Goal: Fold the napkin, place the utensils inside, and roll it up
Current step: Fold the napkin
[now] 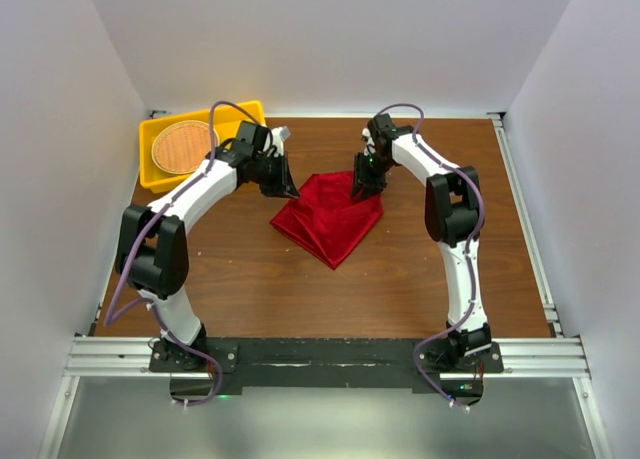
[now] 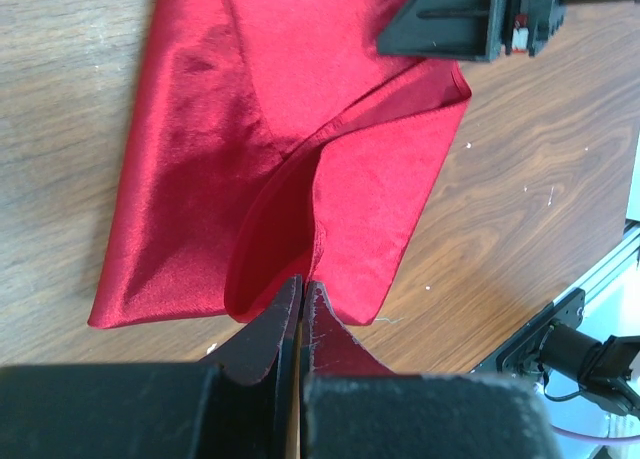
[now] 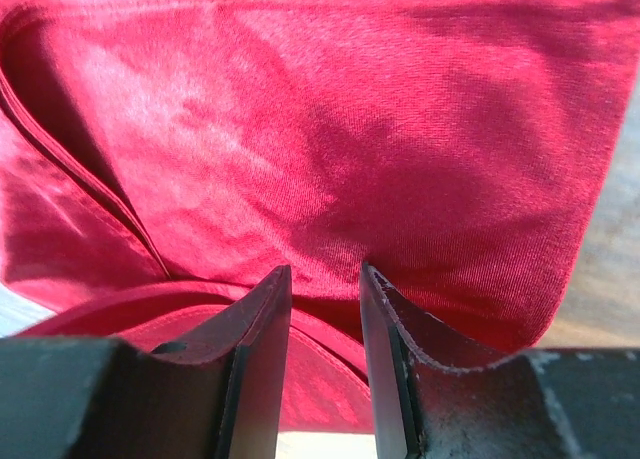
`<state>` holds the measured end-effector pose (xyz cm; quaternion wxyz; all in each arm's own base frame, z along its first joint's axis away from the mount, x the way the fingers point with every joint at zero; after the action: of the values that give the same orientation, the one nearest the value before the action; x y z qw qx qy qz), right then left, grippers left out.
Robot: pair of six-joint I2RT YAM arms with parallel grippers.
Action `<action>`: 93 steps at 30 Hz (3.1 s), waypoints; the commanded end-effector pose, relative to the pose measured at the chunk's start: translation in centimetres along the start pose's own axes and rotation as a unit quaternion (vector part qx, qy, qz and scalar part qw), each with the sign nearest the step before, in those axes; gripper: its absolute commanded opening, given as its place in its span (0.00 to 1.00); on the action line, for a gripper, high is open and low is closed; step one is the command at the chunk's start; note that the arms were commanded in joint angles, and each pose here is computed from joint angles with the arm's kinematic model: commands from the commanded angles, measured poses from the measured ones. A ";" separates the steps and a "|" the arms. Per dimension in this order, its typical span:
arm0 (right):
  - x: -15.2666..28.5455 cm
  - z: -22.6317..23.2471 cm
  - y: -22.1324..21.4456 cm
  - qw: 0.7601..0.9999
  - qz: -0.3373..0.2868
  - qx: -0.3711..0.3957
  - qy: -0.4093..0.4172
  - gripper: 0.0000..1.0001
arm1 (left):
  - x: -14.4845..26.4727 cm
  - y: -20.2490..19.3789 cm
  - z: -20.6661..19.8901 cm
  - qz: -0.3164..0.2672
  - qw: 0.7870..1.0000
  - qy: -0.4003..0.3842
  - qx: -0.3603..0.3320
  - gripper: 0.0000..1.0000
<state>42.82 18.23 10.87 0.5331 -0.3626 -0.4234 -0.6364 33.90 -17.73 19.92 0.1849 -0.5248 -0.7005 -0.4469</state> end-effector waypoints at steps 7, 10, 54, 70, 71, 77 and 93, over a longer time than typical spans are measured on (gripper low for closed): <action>3.8 -0.2 -1.5 1.000 0.006 0.021 -0.005 0.37 | 0.1 0.3 0.9 -0.008 1.000 -0.005 0.010 0.00; 4.1 -0.2 -1.9 1.000 0.015 0.023 0.002 0.35 | 0.0 0.2 1.2 -0.003 1.000 -0.005 0.013 0.00; 3.8 0.5 -0.6 0.999 0.006 0.003 0.038 0.31 | -2.9 -0.8 3.7 0.009 0.983 0.181 -0.003 0.70; 1.8 -1.1 -1.6 0.999 0.034 0.012 0.009 0.33 | -3.6 0.2 3.6 0.001 0.987 0.155 -0.035 0.14; 1.7 -1.1 -1.7 0.999 0.036 0.014 0.008 0.33 | -3.5 0.1 3.5 0.001 0.987 0.154 -0.036 0.10; 1.7 -1.3 -1.9 0.999 0.040 0.018 0.001 0.34 | -2.6 0.3 2.8 -0.007 0.989 0.140 -0.037 0.00; 3.9 -2.4 -4.0 0.999 0.049 0.016 -0.012 0.28 | 0.6 0.1 0.9 -0.043 0.993 0.105 -0.034 0.00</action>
<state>39.04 15.79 10.62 0.5742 -0.3899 -0.4007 -0.5980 34.12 -16.64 18.29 0.2519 -0.4610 -0.6638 -0.5324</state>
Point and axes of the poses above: each gripper's point midway between its finger pads, its own x axis back along the fingers, its own z axis along the line the jaws close on, y = z × x, the point moved 9 cm from there along x, back along the fingers, and after that the axes turned 1 degree about -x, right-handed, at the moved point
